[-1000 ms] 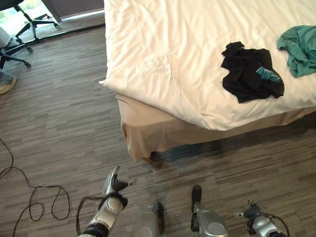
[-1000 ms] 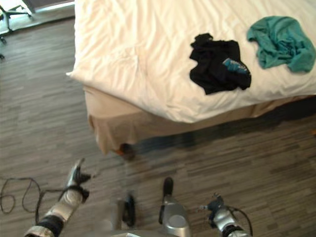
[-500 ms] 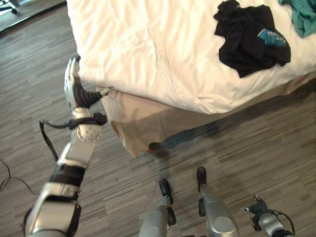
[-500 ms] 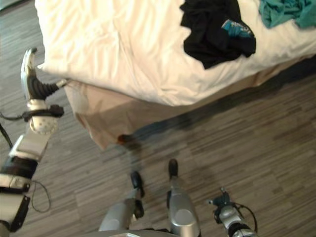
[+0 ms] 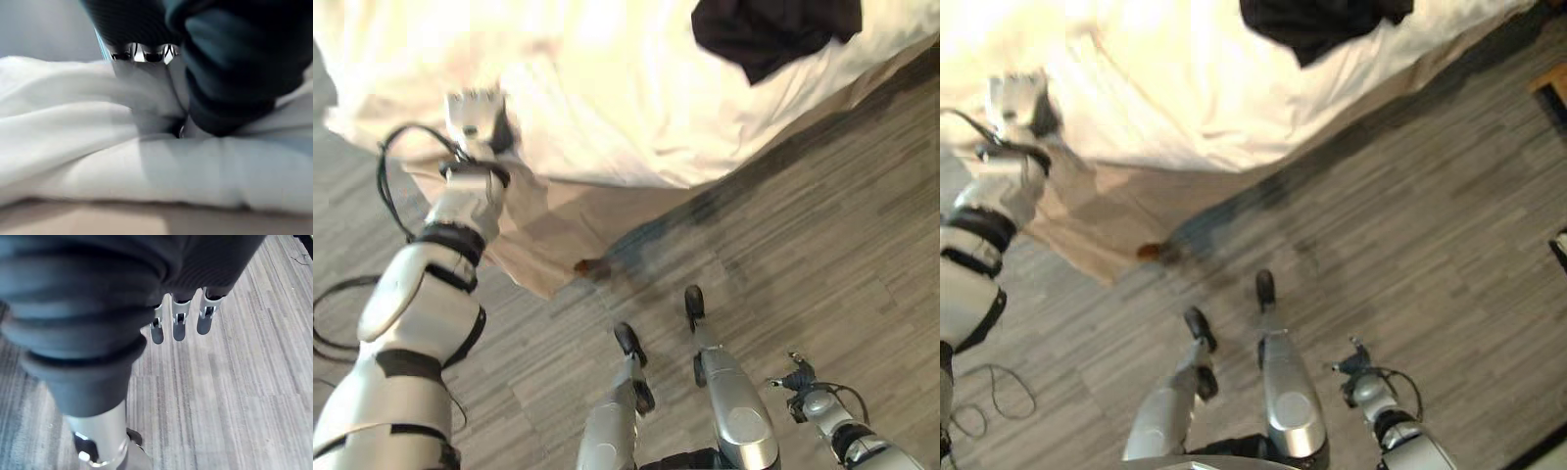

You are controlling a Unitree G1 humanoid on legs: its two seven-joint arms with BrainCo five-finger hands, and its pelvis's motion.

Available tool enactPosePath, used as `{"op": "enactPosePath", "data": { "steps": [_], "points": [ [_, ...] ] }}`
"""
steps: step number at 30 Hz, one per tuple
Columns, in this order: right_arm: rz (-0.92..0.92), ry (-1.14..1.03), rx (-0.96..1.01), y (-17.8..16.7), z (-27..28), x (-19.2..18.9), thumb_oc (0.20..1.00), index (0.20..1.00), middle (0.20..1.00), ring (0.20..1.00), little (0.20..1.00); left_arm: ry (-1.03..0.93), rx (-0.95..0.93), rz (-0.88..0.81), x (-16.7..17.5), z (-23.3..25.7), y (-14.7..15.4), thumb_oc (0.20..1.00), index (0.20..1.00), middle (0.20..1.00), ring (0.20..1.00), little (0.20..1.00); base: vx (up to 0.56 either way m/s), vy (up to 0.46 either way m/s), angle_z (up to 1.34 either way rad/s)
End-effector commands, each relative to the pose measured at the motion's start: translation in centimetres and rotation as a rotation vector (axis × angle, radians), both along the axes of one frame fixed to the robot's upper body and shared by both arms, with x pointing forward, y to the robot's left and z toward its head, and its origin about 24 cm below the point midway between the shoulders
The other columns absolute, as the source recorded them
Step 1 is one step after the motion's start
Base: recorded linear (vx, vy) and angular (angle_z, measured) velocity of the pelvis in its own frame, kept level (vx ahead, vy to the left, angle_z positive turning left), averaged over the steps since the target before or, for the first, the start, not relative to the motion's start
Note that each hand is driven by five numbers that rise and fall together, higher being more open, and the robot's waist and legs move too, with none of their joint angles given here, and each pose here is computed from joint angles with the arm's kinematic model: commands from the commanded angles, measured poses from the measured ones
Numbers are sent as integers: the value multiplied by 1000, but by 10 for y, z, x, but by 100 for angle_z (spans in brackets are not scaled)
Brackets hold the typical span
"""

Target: Tidy up the quilt and then pick up the clothes from the bed and put them into the laundry hamper.

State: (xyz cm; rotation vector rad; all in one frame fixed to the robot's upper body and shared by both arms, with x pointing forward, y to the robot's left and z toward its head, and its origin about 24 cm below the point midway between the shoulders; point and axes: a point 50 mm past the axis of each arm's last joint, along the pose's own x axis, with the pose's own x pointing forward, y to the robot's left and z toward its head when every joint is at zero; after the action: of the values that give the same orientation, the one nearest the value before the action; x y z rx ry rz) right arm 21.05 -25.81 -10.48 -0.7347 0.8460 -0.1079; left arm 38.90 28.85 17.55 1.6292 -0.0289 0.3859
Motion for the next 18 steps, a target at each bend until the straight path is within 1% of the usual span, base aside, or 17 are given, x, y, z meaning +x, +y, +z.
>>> {"op": "enactPosePath", "data": {
  "steps": [1,2,3,5,6,7,8,10,11,12,13,14,15,16,17,18],
  "points": [
    [-56,14,11,-8,-4,-13,1000,1000,1000,1000,1000,444,-90,234,-66,-126,51,200,200,200,200,200,84,61,-17],
    [-55,14,10,-8,-4,-13,1000,1000,1000,1000,1000,444,-91,235,-66,-127,51,200,200,200,200,200,131,111,-18],
    [65,-199,29,3,31,27,1000,1000,1000,1000,1000,622,-236,422,-139,-196,74,1000,1000,1000,1000,1000,83,69,-23],
    [163,-342,17,8,62,50,1000,1000,1000,1000,1000,686,-316,548,-184,-222,86,1000,1000,1000,1000,1000,62,43,-21],
    [222,-437,9,13,85,65,1000,1000,1000,1000,1000,712,-364,639,-213,-233,95,1000,1000,1000,1000,1000,6,3,-4],
    [222,-437,9,13,85,65,1000,1000,1000,1000,1000,712,-364,640,-213,-234,95,1000,1000,1000,1000,1000,3,0,4],
    [276,-533,3,18,108,78,200,200,200,200,200,730,-420,732,-241,-243,101,1000,1000,1000,1000,1000,5,-1,4],
    [378,-762,19,33,166,100,200,200,200,200,200,745,-534,901,-294,-260,105,1000,1000,1000,1000,1000,-15,-7,14],
    [421,-841,16,39,190,110,200,200,200,200,200,736,-592,938,-306,-266,100,1000,1000,1000,1000,1000,-44,-17,27],
    [437,-892,26,43,205,116,200,200,200,200,200,741,-613,948,-311,-270,96,1000,1000,1000,1000,1000,-35,-15,27],
    [438,-892,27,43,205,116,200,200,200,200,200,741,-613,948,-311,-270,96,1000,1000,1000,1000,1000,-60,-9,47],
    [528,-1023,54,70,248,137,200,200,200,200,200,786,-605,903,-312,-279,84,1000,1000,1000,1000,1000,-52,-3,53],
    [528,-1024,54,70,249,137,200,200,200,200,200,785,-606,903,-312,-279,84,1000,1000,1000,1000,1000,-106,-7,49],
    [616,-1137,25,92,297,154,200,200,200,200,200,804,-603,831,-302,-284,73,1000,1000,1000,1000,1000,-68,-9,41],
    [617,-1138,25,92,297,155,200,200,200,200,200,803,-605,832,-302,-284,73,1000,1000,1000,1000,1000,-96,-15,47],
    [631,-1184,2,95,319,160,200,200,200,200,200,796,-608,799,-294,-285,68,1000,1000,1000,1000,1000,-115,-17,58]
  ]
}}
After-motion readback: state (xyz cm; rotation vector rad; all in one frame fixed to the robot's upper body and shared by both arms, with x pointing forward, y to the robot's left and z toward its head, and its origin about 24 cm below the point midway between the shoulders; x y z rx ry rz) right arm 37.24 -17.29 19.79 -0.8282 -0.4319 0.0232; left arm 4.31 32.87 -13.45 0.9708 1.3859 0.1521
